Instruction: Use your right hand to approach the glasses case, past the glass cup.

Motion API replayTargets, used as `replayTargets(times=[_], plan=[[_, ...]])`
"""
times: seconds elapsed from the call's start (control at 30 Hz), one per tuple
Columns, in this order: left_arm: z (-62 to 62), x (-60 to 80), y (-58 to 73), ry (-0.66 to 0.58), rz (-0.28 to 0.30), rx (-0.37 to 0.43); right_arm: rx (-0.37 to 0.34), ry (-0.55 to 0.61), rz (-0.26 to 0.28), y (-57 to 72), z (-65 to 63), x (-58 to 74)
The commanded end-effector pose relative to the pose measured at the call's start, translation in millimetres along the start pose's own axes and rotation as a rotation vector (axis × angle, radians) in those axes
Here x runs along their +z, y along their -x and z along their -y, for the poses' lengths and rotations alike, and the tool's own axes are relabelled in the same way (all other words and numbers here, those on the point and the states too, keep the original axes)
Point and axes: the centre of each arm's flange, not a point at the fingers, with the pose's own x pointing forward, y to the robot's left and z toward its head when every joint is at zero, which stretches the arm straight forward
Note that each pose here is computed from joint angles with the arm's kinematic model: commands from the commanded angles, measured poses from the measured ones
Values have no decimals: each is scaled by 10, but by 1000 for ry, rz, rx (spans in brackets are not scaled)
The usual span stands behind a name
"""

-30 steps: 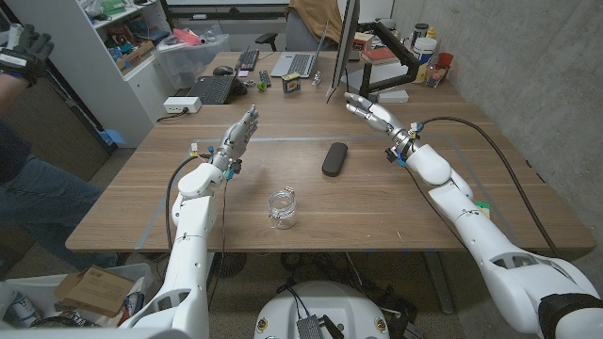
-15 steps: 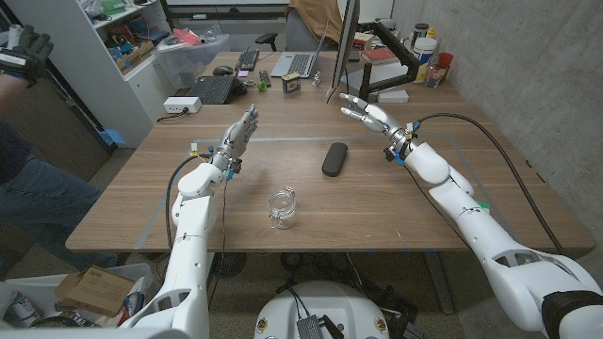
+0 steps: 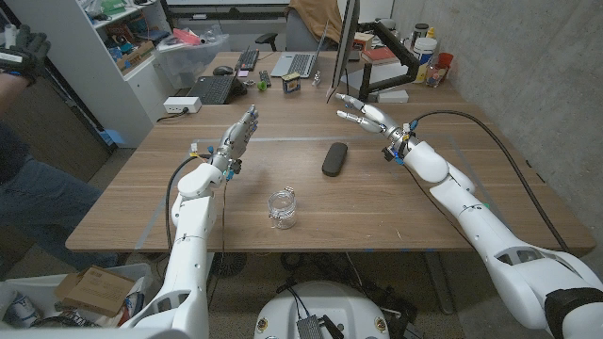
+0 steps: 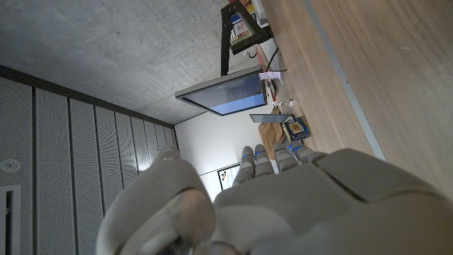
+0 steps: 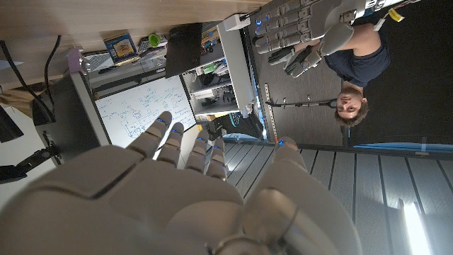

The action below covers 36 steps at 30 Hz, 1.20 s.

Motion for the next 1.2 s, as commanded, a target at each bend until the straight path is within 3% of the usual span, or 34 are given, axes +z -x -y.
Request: replayTargets(times=[0.03, 0.57, 1.2], plan=[[-27, -1, 32, -2, -3, 7, 21, 47, 16, -32, -30, 36], [-57, 12, 47, 2, -1, 3, 44, 117, 48, -85, -63, 137], [19, 23, -38, 5, 13, -24, 76, 237, 70, -42, -57, 232]])
